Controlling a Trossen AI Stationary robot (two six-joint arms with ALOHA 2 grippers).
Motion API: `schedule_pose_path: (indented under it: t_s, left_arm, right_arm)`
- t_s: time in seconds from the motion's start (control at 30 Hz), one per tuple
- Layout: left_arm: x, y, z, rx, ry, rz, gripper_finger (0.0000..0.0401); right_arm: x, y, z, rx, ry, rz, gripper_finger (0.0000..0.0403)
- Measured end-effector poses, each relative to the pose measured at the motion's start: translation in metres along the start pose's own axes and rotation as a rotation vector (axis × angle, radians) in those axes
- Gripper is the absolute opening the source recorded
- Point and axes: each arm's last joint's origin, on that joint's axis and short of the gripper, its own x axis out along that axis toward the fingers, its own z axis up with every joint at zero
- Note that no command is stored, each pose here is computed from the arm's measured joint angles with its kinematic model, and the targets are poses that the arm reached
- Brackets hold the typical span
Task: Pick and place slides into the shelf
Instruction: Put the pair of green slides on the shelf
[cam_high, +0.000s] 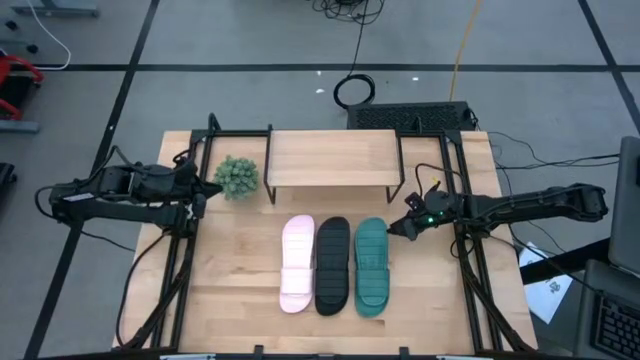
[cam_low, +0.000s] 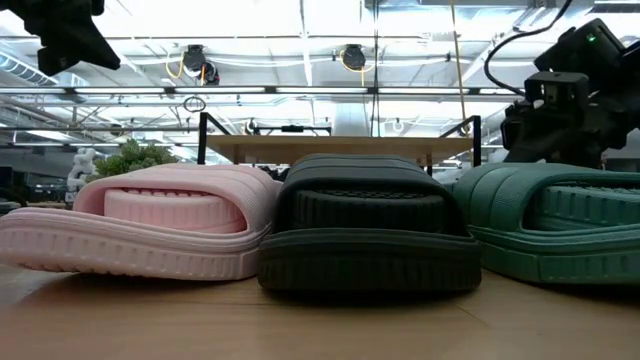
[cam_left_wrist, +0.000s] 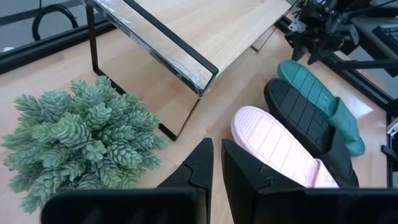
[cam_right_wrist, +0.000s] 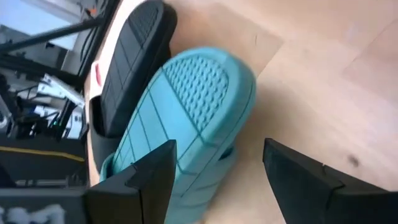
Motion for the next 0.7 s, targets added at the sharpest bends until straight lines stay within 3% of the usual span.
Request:
schedule_pose_path:
  t_s: [0.43,0.7]
  left_arm:
    - [0.000,0.000,0.000,0.014,0.000,-0.001,0.0033]
    - [0.000,0.000,0.000,0.013,0.001,-0.003,0.0033]
  right_arm:
    - [0.003,-0.003,0.002,0.008,-0.067,-0.076,0.0230]
    - [0.010,-0.002,0.004,0.005,-0.081,-0.059,0.0230]
